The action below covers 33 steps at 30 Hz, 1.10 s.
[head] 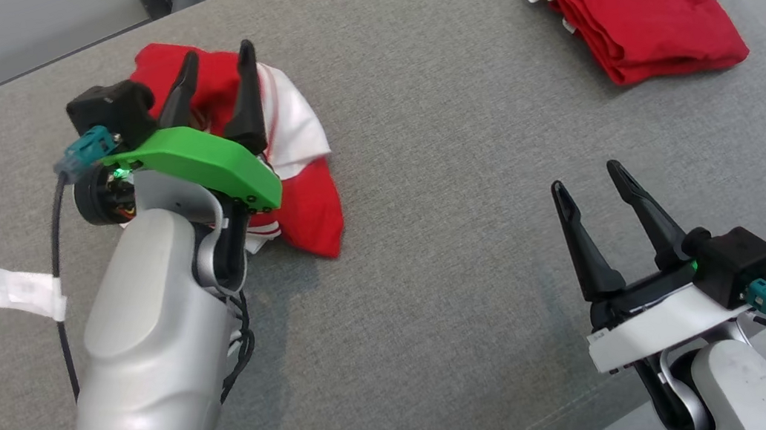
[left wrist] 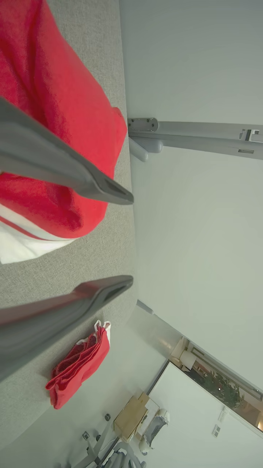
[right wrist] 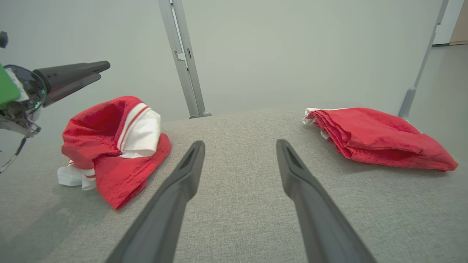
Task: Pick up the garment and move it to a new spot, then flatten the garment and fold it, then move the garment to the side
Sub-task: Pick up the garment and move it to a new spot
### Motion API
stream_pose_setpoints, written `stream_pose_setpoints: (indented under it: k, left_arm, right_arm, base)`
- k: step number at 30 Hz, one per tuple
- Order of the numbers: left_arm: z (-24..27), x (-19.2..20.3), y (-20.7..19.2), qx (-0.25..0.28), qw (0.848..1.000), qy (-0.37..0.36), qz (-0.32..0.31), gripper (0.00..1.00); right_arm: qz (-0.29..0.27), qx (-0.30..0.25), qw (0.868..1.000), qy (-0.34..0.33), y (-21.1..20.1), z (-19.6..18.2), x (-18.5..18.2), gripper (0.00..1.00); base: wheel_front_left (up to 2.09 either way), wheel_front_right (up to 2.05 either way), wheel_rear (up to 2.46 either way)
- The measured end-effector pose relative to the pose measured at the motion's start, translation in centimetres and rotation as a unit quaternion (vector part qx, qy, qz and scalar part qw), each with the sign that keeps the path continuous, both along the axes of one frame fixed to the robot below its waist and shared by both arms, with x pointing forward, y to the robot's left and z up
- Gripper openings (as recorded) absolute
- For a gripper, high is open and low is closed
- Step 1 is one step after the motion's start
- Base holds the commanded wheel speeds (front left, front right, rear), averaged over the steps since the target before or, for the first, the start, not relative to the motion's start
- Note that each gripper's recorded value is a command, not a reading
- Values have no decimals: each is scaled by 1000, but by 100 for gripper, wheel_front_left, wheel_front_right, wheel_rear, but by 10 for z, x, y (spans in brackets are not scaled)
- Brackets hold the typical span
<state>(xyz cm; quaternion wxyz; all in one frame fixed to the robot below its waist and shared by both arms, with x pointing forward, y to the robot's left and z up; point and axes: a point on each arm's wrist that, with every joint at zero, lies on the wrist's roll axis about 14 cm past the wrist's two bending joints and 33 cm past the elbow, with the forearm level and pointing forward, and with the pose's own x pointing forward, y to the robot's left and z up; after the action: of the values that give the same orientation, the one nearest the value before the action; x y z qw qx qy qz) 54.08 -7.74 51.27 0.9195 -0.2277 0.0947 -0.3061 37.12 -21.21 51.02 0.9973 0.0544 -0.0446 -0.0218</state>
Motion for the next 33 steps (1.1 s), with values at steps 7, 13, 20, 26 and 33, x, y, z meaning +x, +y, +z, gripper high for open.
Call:
stream_pose_setpoints:
  k: [7, 13, 20, 26, 33]
  left_arm:
    - [11, -10, 7, 24, 996, -87, 9, 100]
    - [12, -45, 59, 33, 991, -100, 86, 100]
    - [1, -103, 128, 76, 976, -103, 177, 100]
    - [-2, -148, 171, 104, 961, -105, 233, 100]
    - [12, -184, 211, 130, 939, -136, 289, 100]
  right_arm:
    - [16, 3, 1000, 9, 10, -8, 8, 100]
    - [39, 11, 999, 9, 27, -10, 2, 100]
    - [62, 13, 998, -10, 42, 2, -11, 100]
    - [69, 13, 997, -25, 47, 10, -23, 100]
    - [107, 7, 993, -51, 71, 27, -26, 100]
  base:
    - [0, 0, 0]
    - [0, 0, 0]
    - [0, 0, 0]
    - [0, 0, 0]
    - [0, 0, 0]
